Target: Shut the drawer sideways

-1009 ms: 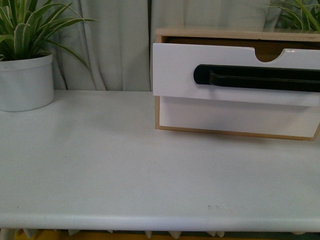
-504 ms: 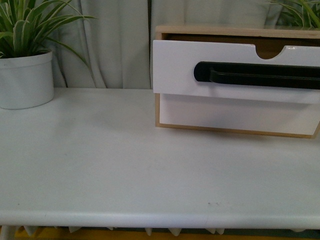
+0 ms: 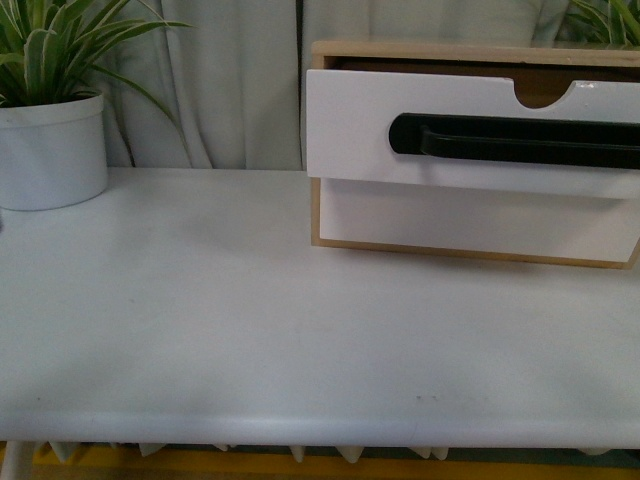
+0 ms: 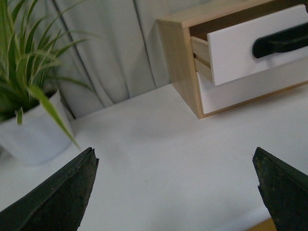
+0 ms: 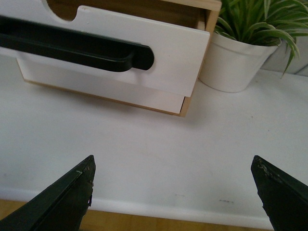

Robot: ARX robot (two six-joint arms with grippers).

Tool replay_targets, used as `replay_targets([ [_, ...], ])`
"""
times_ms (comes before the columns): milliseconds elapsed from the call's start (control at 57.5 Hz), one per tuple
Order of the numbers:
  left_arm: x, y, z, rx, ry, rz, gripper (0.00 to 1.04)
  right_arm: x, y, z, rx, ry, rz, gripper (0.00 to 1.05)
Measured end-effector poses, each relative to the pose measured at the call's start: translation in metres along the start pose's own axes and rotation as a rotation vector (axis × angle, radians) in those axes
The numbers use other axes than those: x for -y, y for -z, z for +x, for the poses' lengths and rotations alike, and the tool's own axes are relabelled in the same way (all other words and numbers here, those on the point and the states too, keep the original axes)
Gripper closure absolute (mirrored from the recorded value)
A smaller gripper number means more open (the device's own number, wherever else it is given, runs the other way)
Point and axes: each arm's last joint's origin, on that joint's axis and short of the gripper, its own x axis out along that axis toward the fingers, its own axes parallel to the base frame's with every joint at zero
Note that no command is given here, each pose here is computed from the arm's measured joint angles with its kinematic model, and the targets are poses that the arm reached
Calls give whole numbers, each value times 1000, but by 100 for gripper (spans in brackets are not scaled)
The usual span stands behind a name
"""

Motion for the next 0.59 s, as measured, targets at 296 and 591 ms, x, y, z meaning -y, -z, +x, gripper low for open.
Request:
replay_targets([
  [296, -2, -5, 67, 143, 41, 483, 6, 16, -38, 28, -78, -54, -224, 9],
  [591, 5, -7, 122, 289, 68, 880, 6, 33, -61, 56, -131, -116, -285, 9],
])
